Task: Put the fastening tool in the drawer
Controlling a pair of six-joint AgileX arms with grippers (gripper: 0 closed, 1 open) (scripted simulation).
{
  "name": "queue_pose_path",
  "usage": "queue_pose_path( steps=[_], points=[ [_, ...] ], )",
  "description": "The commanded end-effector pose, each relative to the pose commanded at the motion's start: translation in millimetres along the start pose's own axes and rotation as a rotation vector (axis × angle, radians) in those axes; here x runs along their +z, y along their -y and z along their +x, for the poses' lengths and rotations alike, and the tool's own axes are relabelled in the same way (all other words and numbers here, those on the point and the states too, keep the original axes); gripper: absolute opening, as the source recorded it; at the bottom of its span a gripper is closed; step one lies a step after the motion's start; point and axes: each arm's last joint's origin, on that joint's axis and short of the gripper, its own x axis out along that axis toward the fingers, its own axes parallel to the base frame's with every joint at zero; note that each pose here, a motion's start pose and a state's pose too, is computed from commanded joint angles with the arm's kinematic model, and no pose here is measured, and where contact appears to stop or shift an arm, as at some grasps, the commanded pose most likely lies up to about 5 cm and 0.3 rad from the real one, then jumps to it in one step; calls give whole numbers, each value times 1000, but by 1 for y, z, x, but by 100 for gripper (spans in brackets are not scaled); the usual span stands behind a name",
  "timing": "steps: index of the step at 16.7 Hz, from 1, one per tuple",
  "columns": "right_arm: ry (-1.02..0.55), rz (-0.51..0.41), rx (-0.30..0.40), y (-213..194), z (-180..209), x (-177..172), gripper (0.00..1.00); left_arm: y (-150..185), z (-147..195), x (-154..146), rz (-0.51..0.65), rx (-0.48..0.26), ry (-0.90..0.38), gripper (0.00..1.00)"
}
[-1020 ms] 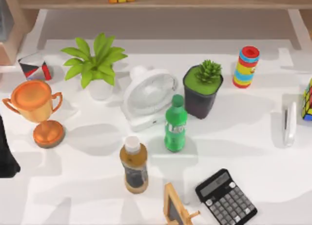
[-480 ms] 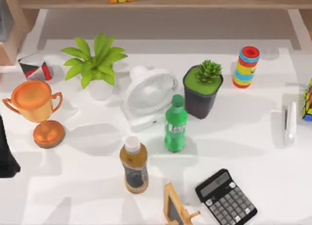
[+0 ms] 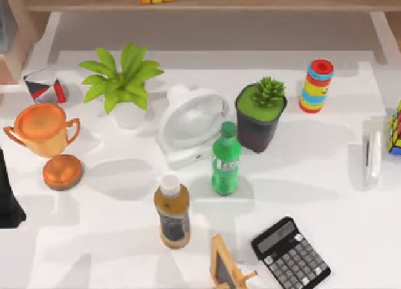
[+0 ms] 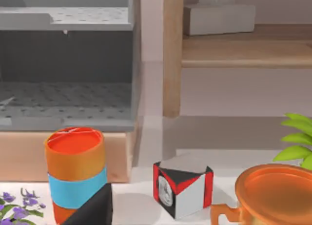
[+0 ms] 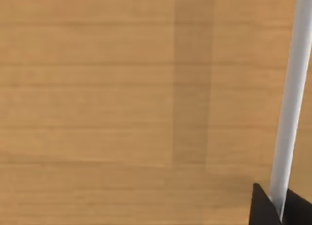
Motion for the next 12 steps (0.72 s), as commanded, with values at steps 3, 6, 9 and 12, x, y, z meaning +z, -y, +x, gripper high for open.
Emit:
queue_pose_path(
  steps=[3, 6, 9, 12],
  points=[
    [-2, 0, 1, -1, -22, -2, 0, 0, 0, 0, 0, 0, 0, 100],
    [0, -3, -2, 0, -48, -1, 0, 0, 0, 0, 0, 0, 0, 100],
    [3, 0, -1, 0, -58, 1, 0, 0, 0, 0, 0, 0, 0, 100],
    [3, 0, -1, 0, -58, 1, 0, 0, 0, 0, 0, 0, 0, 100]
  ],
)
